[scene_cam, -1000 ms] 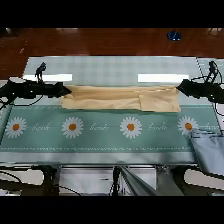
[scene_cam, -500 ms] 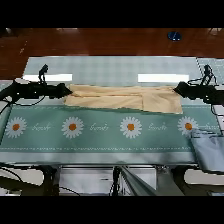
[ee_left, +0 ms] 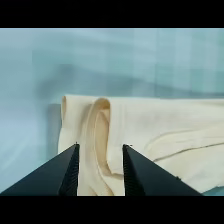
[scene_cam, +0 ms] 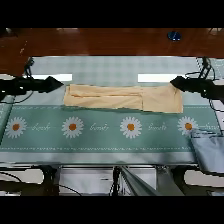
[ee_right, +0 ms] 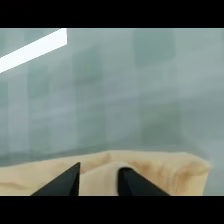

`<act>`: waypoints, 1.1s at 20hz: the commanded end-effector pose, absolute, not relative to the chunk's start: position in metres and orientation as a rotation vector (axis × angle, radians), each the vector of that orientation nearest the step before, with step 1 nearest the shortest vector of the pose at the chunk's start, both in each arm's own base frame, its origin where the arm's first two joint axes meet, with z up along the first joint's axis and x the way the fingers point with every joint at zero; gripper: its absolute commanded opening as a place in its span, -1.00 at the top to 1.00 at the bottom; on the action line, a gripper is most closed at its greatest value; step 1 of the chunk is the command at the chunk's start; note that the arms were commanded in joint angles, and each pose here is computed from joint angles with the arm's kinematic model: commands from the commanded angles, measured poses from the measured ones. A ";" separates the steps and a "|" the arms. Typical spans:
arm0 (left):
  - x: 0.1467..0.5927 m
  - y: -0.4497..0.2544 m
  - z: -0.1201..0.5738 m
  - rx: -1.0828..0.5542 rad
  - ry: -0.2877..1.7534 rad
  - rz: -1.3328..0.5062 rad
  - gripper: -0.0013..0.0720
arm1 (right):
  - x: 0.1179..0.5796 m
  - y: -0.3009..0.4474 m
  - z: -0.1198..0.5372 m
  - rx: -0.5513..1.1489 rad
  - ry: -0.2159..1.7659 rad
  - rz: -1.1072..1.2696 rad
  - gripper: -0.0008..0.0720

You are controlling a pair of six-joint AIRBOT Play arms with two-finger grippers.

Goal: Fold the shirts.

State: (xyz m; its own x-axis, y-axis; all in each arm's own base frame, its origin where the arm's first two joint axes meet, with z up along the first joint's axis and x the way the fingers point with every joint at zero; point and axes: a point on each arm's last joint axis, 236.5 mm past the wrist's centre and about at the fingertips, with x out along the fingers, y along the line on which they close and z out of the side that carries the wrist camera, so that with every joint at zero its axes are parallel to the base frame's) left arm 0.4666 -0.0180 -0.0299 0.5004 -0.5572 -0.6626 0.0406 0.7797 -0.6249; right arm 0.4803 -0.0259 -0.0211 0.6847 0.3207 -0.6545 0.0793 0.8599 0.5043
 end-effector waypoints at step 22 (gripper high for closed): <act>0.441 0.028 0.070 -0.449 0.881 -0.401 0.00 | 0.395 -0.062 -0.076 0.714 1.292 0.320 -0.69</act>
